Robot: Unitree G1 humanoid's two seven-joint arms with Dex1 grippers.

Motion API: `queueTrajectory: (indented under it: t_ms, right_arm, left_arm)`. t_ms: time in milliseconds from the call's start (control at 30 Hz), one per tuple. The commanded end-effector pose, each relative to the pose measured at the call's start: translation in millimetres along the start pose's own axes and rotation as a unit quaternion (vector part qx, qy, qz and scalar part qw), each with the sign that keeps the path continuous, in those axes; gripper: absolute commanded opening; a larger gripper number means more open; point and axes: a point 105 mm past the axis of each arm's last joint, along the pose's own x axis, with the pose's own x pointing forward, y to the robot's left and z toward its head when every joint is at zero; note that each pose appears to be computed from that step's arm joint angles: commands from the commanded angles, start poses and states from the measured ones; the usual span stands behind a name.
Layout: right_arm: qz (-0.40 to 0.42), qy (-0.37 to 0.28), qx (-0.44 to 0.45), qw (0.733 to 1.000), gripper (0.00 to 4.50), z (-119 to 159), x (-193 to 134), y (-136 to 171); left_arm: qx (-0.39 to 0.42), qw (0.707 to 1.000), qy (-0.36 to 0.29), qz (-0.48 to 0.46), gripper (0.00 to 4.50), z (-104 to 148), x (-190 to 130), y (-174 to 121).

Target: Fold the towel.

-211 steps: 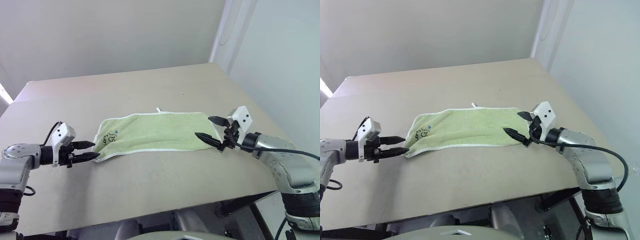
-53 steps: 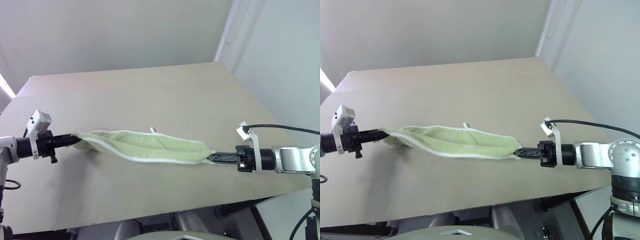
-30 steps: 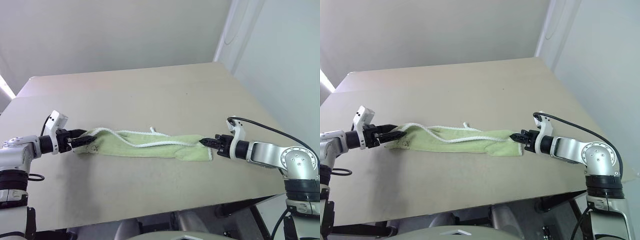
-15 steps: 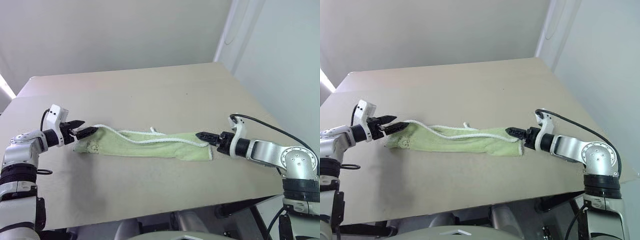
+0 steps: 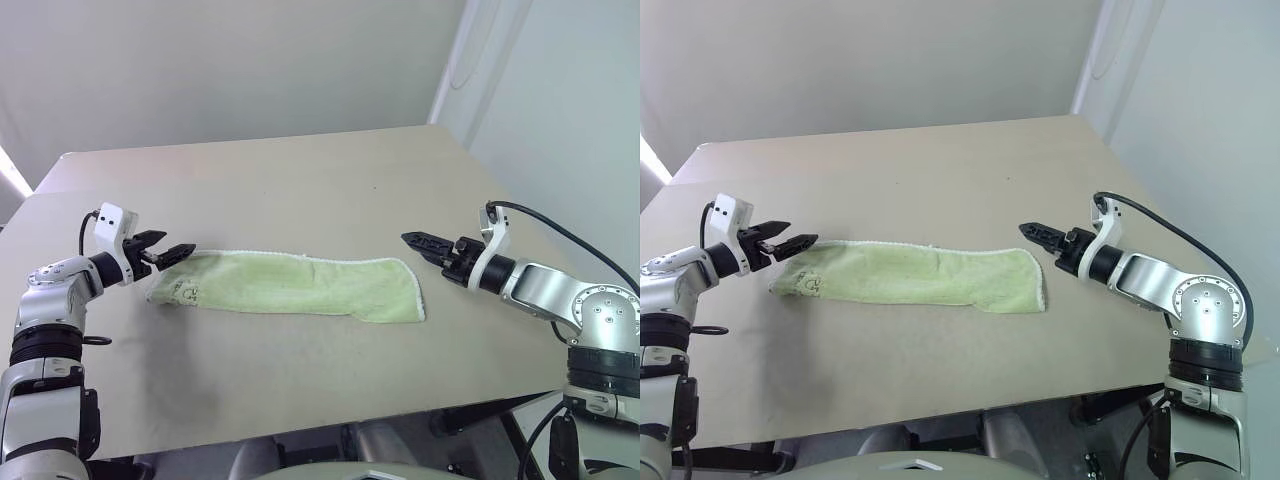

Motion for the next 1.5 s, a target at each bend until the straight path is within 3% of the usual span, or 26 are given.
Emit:
queueTrajectory:
  t_ms: [33,167,333,467,533,600,700,833,1033,1300,1500]
  right_arm:
    - [0.012,-0.049,-0.147,0.988,3.53,12,-3,26]
    - [0.058,0.004,-0.166,0.984,3.53,-9,-10,31]
    - [0.079,0.015,-0.110,0.991,3.53,-3,-23,24]
    - [0.135,0.070,0.014,0.988,3.53,-16,-44,27]
    - [0.121,0.087,0.029,0.988,3.53,-28,-50,24]
    - [0.048,0.130,-0.043,0.989,3.53,-52,-52,12]
    - [-0.003,0.136,-0.147,0.980,3.53,-65,-54,3]
    - [0.068,0.091,-0.009,0.993,3.53,-57,-50,17]
    - [0.053,0.103,0.120,0.986,3.53,-72,-50,11]
    - [0.056,0.082,0.176,0.979,3.53,-85,-49,10]
    - [0.007,0.076,0.215,0.974,3.53,-98,-44,-4]
  left_arm:
    - [0.005,0.998,-0.054,-0.033,4.50,38,-7,-6]
    - [0.028,0.990,-0.038,-0.136,4.50,49,-25,-39]
    - [0.060,0.980,-0.012,-0.189,4.50,51,-42,-62]
    - [0.114,0.967,0.045,-0.225,4.50,27,-48,-79]
    - [0.118,0.965,0.051,-0.229,4.50,20,-44,-83]
    - [0.119,0.963,0.048,-0.238,4.50,16,-37,-91]
    - [0.118,0.959,0.048,-0.254,4.50,9,-30,-102]
    - [0.107,0.957,0.048,-0.266,4.50,2,-22,-109]
    - [0.100,0.956,0.044,-0.274,4.50,0,-11,-114]
    - [0.102,0.953,0.044,-0.281,4.50,-4,-3,-115]
    - [0.103,0.952,0.043,-0.284,4.50,-5,0,-115]
